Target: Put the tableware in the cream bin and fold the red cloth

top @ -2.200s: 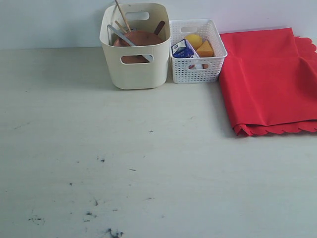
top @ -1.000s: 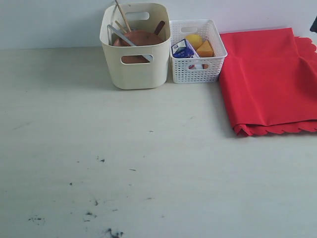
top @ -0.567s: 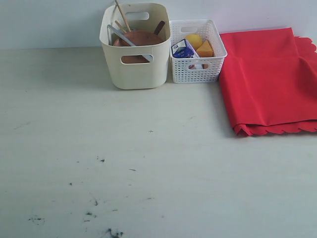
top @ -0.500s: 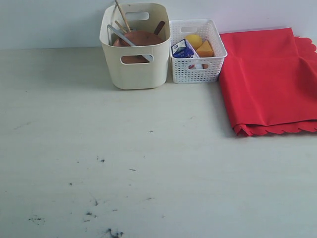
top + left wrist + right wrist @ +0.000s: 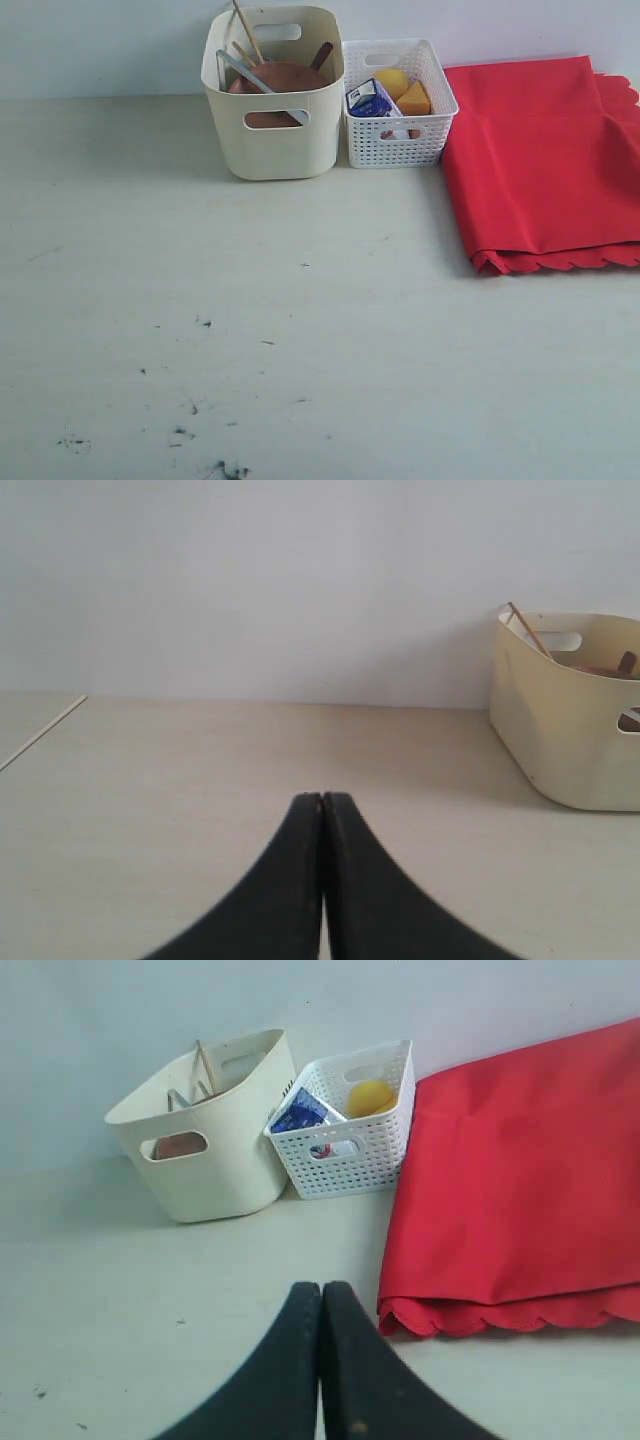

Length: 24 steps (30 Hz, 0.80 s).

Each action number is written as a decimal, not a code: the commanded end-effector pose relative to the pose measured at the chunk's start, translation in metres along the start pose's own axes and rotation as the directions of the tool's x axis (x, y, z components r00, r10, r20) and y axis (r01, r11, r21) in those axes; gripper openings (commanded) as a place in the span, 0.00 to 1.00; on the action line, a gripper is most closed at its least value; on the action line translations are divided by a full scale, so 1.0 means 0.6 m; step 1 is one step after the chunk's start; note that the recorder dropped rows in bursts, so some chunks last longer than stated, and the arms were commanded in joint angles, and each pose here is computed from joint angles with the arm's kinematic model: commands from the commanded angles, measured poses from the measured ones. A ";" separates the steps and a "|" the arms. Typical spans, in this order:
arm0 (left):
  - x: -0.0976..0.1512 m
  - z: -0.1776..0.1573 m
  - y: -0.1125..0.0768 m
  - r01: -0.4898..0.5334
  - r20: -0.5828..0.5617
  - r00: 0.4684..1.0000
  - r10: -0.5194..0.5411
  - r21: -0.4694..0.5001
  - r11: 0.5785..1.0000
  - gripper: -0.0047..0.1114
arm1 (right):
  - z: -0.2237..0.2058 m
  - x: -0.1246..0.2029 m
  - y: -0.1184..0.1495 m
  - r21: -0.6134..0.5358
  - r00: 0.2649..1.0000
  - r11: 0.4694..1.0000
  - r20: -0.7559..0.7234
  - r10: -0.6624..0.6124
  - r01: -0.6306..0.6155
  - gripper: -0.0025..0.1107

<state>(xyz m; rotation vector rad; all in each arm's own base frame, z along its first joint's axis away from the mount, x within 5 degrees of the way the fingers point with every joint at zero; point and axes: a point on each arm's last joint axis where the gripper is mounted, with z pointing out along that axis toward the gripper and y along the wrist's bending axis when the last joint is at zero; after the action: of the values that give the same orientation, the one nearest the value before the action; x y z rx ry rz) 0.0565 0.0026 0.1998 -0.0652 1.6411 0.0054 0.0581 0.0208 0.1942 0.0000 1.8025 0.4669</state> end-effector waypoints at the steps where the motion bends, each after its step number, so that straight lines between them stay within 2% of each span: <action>1: 0.001 0.000 0.000 0.007 0.004 1.000 -0.007 0.002 1.000 0.05 | -0.001 0.000 0.000 -0.006 1.000 1.000 0.009 0.002 -0.002 0.02; 4: 0.001 0.000 0.000 0.007 0.004 1.000 -0.007 0.002 1.000 0.05 | -0.004 -0.002 -0.004 0.031 0.999 0.999 0.039 -0.025 0.024 0.02; 8: 0.001 0.000 0.000 0.007 0.004 1.000 -0.007 0.002 1.000 0.05 | -0.013 -0.007 -0.013 0.139 0.992 0.990 0.115 -0.045 0.028 0.02; 13: 0.001 0.000 0.000 0.007 0.004 1.000 -0.007 0.002 1.000 0.05 | -0.014 -0.005 -0.024 0.255 0.989 0.963 0.091 -0.117 0.091 0.02; 24: 0.001 0.000 0.000 0.007 0.004 1.000 -0.007 0.002 1.000 0.05 | -0.015 0.000 -0.027 0.278 0.991 0.955 0.056 -0.124 0.104 0.02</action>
<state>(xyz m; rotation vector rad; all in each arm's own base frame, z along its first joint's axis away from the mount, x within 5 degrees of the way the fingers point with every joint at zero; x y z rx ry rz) 0.0565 0.0026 0.1998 -0.0652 1.6411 0.0054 0.0543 0.0039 0.1926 0.1178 1.7657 0.1543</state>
